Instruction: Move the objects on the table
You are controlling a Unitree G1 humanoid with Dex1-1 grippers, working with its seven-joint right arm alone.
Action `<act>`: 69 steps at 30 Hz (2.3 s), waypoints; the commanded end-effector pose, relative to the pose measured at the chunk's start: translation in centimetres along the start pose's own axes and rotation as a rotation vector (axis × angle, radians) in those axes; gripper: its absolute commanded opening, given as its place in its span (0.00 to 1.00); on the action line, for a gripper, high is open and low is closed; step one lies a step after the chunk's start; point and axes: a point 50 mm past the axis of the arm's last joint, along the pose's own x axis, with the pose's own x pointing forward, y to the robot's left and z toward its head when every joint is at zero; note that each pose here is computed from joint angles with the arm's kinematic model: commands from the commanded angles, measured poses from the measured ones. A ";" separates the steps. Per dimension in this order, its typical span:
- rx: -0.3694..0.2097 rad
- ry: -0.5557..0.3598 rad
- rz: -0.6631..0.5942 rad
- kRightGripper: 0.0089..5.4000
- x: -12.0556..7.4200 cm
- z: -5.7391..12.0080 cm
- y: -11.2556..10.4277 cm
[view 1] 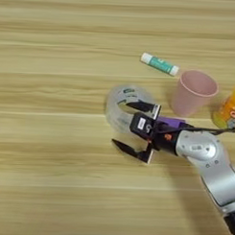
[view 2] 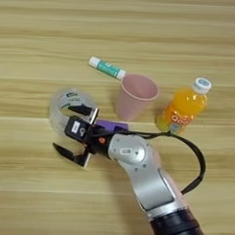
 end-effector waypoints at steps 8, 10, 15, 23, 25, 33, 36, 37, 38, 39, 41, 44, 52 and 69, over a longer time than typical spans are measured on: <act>0.012 -0.033 -0.087 0.79 0.4 0.4 -2.7; 0.016 -0.035 -0.083 0.75 0.5 0.4 -2.6; 0.034 -0.050 -0.071 0.65 0.6 0.5 -2.4; 0.083 -0.086 -0.050 0.50 0.8 0.8 -2.2; 0.115 -0.113 -0.041 0.47 0.8 1.1 -2.1; 0.318 -0.249 0.012 0.34 0.6 2.8 -2.4; 0.337 -0.262 0.014 0.30 0.6 3.1 -2.6; 0.338 -0.263 0.014 0.30 0.7 3.2 -2.6; 0.341 -0.270 0.016 0.30 0.8 3.4 -2.7; 0.342 -0.276 0.019 0.30 0.9 3.6 -2.7; 0.341 -0.287 0.028 0.30 1.2 3.9 -2.6; 0.344 -0.292 0.040 0.29 1.8 4.1 -2.5; 0.357 -0.303 0.082 0.29 3.2 4.6 -1.9; 0.358 -0.303 0.059 0.36 4.2 4.3 -2.2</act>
